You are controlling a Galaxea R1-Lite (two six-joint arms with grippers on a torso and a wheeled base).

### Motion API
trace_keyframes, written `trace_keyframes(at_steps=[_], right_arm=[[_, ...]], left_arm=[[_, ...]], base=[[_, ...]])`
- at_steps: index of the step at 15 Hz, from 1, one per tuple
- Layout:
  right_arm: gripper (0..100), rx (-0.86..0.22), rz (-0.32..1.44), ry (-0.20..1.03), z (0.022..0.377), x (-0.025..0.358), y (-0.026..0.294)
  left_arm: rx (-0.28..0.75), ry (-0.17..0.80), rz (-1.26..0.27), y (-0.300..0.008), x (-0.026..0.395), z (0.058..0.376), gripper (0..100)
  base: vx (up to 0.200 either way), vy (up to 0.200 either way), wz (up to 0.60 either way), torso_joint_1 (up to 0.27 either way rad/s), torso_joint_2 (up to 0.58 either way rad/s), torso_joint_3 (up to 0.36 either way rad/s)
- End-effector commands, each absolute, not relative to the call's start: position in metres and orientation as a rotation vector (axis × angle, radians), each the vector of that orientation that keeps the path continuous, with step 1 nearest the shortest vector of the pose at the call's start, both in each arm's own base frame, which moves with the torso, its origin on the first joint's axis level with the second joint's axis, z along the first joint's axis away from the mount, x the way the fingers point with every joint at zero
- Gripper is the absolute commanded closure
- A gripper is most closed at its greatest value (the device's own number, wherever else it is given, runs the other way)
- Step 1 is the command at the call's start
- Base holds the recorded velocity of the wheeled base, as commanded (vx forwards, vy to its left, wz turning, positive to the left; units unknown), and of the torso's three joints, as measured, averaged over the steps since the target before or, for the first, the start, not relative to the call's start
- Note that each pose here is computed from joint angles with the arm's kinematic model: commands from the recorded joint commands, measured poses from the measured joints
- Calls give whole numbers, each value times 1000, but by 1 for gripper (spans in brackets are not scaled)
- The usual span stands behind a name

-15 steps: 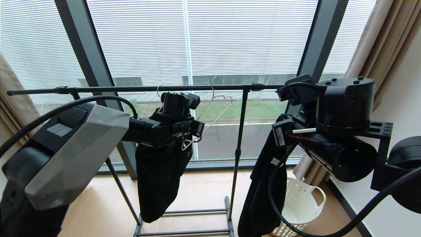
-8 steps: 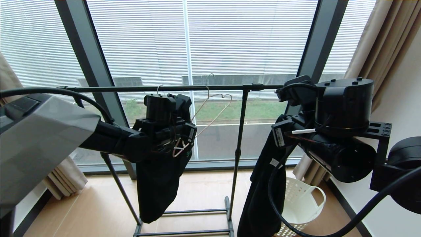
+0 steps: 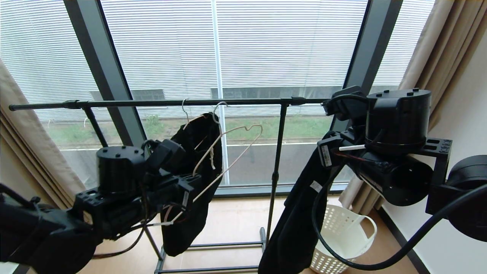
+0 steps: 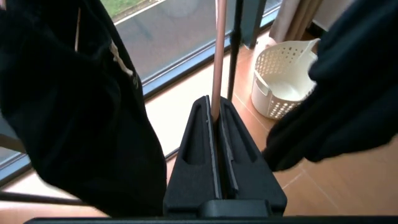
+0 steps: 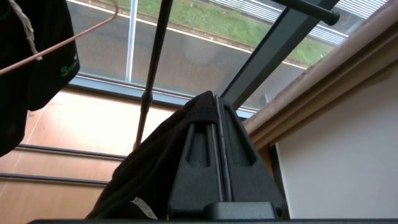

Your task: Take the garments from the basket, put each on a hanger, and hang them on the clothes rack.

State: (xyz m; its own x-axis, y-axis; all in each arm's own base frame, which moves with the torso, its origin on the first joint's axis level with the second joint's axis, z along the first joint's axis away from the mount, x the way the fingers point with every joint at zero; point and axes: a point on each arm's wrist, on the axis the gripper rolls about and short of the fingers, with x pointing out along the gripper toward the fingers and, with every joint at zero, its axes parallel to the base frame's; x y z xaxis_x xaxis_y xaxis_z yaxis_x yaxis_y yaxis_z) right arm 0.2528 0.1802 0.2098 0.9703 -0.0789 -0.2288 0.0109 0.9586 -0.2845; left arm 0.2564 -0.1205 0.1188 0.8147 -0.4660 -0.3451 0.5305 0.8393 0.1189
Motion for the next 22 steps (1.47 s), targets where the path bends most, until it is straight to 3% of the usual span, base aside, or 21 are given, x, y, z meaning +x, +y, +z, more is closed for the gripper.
trace_keyframes(at_steps=[1, 5, 7, 14, 22], right_arm=[[100, -289, -64, 248, 208, 258, 177], [100, -299, -87, 267, 200, 268, 177], [100, -303, -157, 268, 189, 284, 176], [100, -301, -185, 231, 185, 293, 180], [100, -275, -181, 196, 183, 295, 186]], left_arm=[[207, 269, -547, -101, 212, 112, 100], [218, 260, -675, -96, 193, 97, 100], [221, 313, -725, -96, 191, 85, 100], [170, 303, -918, -95, 182, 83, 100], [152, 295, -999, -101, 178, 84, 100]], base=[[0, 0, 0, 0, 0, 0], [0, 0, 0, 0, 0, 0], [0, 0, 0, 0, 0, 0], [0, 0, 0, 0, 0, 0], [0, 0, 0, 0, 0, 0]])
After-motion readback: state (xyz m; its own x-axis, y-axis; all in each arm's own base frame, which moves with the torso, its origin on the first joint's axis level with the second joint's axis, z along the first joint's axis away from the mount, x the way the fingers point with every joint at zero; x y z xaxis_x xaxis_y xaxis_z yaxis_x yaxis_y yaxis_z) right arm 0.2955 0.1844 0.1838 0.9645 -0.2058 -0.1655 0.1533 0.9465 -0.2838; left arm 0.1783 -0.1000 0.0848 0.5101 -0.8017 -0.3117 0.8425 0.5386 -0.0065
